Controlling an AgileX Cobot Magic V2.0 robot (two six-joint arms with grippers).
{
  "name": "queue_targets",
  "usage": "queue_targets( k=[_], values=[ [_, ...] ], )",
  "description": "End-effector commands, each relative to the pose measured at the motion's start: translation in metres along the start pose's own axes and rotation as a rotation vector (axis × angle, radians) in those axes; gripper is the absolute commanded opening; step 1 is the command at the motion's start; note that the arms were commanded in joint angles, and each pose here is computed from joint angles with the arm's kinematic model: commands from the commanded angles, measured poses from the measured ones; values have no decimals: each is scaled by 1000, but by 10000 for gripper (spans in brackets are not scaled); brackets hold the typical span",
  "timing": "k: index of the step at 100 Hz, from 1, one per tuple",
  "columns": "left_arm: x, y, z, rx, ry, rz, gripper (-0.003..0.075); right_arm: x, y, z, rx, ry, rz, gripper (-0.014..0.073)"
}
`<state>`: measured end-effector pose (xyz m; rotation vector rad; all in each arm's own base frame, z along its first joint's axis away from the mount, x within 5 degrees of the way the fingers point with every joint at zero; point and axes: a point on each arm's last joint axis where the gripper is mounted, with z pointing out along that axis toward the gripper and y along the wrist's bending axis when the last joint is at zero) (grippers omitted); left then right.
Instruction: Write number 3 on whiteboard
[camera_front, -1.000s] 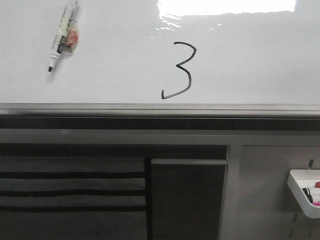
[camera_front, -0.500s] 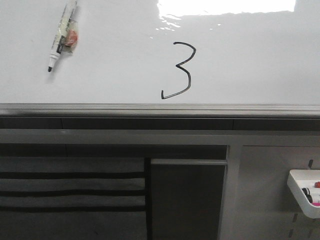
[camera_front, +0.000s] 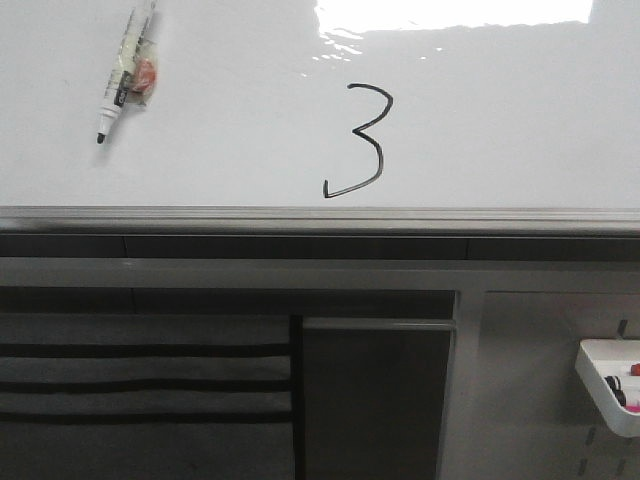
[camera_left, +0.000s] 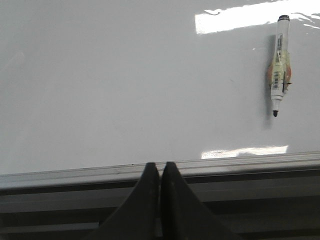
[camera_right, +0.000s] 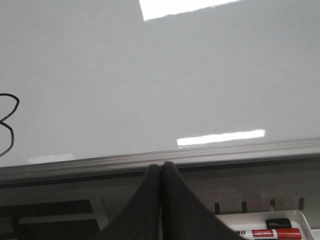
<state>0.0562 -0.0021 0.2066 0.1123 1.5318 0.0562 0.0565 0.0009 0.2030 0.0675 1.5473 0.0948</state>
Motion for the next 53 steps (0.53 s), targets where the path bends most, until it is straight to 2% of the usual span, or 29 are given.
queue_targets(
  k=[1, 53],
  values=[
    [-9, 1, -3, -15, -113, -6, -18, -3, 0, -1, -7, -99, -1, -66],
    [-9, 1, -3, -15, -113, -6, -18, -2, 0, -1, -6, -94, -1, -66]
  ],
)
